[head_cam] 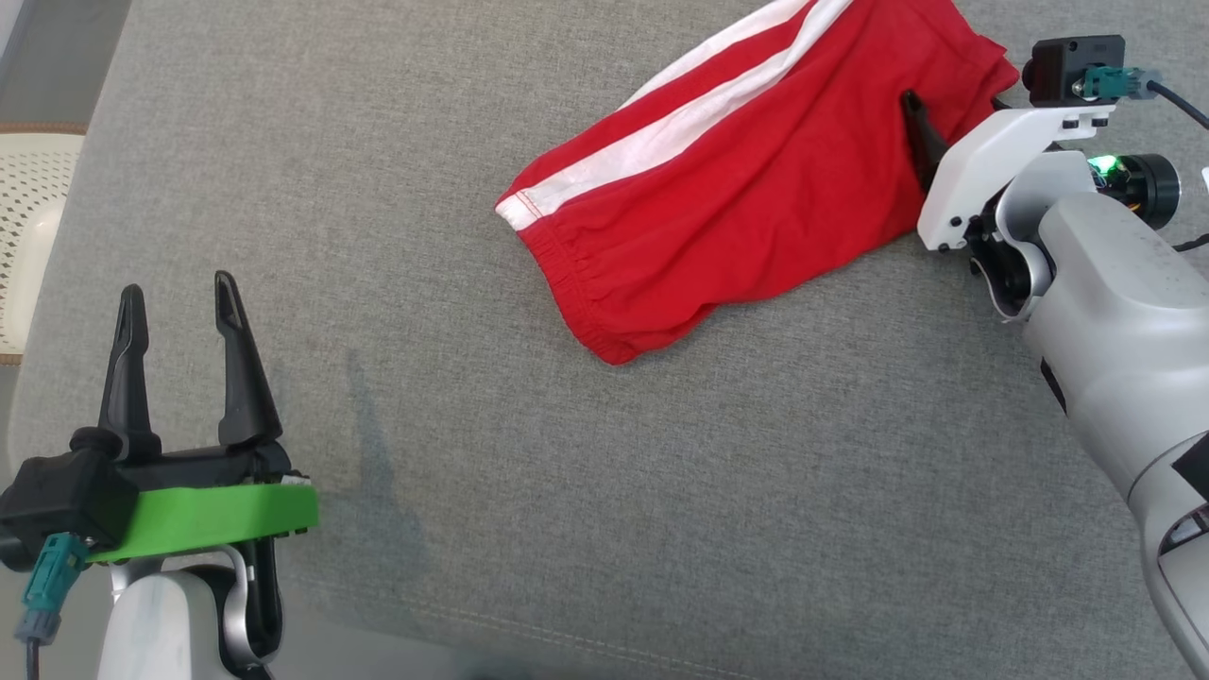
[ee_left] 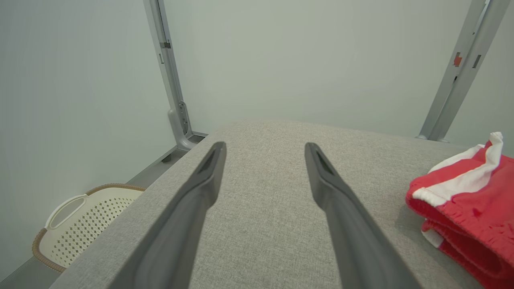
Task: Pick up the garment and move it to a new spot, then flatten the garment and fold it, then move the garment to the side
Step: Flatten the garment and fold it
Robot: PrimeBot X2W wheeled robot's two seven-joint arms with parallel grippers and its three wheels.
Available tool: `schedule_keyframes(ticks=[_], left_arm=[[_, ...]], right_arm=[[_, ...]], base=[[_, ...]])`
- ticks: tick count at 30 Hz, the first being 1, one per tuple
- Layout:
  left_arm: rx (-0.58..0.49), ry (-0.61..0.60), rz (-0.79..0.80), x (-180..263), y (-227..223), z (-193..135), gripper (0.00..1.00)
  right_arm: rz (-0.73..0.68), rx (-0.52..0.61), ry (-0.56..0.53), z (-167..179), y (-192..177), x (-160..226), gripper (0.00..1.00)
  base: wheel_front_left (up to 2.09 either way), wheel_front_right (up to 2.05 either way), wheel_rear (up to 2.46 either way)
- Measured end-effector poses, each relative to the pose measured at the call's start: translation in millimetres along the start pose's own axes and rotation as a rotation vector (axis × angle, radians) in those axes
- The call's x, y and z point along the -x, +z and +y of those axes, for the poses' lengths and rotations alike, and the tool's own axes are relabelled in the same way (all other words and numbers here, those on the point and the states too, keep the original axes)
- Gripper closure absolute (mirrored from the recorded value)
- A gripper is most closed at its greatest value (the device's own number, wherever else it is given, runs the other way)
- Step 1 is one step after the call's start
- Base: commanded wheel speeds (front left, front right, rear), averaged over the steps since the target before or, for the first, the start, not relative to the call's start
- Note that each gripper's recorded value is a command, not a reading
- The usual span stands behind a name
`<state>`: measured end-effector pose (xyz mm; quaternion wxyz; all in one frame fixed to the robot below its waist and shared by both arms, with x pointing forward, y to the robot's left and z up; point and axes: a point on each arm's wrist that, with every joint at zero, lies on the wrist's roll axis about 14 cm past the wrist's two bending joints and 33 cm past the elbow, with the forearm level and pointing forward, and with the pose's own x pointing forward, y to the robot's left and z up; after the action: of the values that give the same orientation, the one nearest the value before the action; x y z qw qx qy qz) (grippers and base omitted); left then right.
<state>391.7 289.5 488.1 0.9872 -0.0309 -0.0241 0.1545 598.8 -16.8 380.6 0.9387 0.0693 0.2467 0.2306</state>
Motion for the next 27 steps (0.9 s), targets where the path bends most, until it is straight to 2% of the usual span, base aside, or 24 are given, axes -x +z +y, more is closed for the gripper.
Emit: schedule_keyframes(ticks=[1,2,6,13,27], left_arm=[[0.0,-0.002,0.0,-1,0,-1,0.0],[0.001,-0.004,0.0,-1,0,-1,0.0],[0.003,-0.007,-0.002,-2,0,-3,0.0],[-0.013,-0.028,-0.014,-3,3,-7,0.0],[-0.037,-0.115,-0.015,9,4,-30,0.0]], right_arm=[[0.001,0.008,0.0,-1,-1,0,0.79],[-0.005,0.014,-0.003,-3,0,1,1.0],[-0.043,0.01,-0.037,-17,3,5,1.0],[-0.105,-0.025,-0.048,-17,2,21,1.0],[-0.234,-0.235,-0.128,-40,-17,106,1.0]], base=[[0.0,0.0,0.0],[0.0,0.0,0.0],[0.0,0.0,0.0],[0.0,0.0,0.0],[0.0,0.0,0.0]])
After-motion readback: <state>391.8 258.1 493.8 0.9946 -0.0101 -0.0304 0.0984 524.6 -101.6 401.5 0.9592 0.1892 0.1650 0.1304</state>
